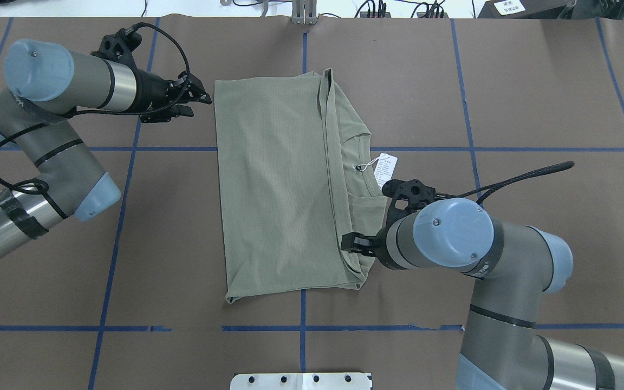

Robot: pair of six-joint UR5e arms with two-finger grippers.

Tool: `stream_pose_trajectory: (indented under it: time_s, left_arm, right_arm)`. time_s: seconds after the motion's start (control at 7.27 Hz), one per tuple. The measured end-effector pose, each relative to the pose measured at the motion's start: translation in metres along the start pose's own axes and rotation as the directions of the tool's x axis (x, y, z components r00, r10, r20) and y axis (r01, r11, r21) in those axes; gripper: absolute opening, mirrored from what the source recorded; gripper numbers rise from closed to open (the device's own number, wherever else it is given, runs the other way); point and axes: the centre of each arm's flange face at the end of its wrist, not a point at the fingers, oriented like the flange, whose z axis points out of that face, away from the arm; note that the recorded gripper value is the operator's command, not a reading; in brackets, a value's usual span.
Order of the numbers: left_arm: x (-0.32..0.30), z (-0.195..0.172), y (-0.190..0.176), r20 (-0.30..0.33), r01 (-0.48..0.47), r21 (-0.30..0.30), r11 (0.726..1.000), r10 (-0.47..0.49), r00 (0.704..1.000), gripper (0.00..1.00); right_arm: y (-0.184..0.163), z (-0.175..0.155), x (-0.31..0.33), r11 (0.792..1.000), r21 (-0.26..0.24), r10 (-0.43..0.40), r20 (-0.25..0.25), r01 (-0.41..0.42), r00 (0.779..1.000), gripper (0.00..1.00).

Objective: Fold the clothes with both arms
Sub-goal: 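Move the right gripper to the folded shirt's edge nearest it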

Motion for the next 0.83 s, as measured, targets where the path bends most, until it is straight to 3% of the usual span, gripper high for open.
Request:
stream_pose_trajectory:
  time_s: [0.14, 0.41, 0.55, 0.69, 0.83]
  left_arm:
    - [-0.004, -0.002, 0.002, 0.003, 0.001, -0.004, 1.000, -0.001, 1.000, 0.58]
    - [-0.011, -0.002, 0.002, 0.013, 0.003, -0.006, 1.000, -0.003, 1.000, 0.58]
    - [-0.012, -0.001, 0.003, 0.015, 0.002, -0.007, 1.000, -0.002, 1.000, 0.58]
    - [-0.013, -0.001, 0.003, 0.016, 0.001, -0.007, 1.000, -0.001, 1.000, 0.58]
    - [-0.014, -0.001, 0.002, 0.018, 0.001, -0.007, 1.000, -0.001, 1.000, 0.58]
  right_arm:
    - [0.006, 0.006, -0.008, 0.978, -0.015, -0.210, -0.009, 0.210, 0.978, 0.74]
    - [0.012, 0.013, -0.019, 0.862, -0.046, -0.506, -0.028, 0.505, 0.862, 0.66]
    - [0.015, 0.018, -0.021, 0.795, -0.057, -0.606, -0.032, 0.604, 0.794, 0.64]
    - [0.018, 0.021, -0.025, 0.755, -0.062, -0.655, -0.032, 0.653, 0.755, 0.63]
    - [0.024, 0.026, -0.029, 0.731, -0.064, -0.682, -0.035, 0.679, 0.731, 0.51]
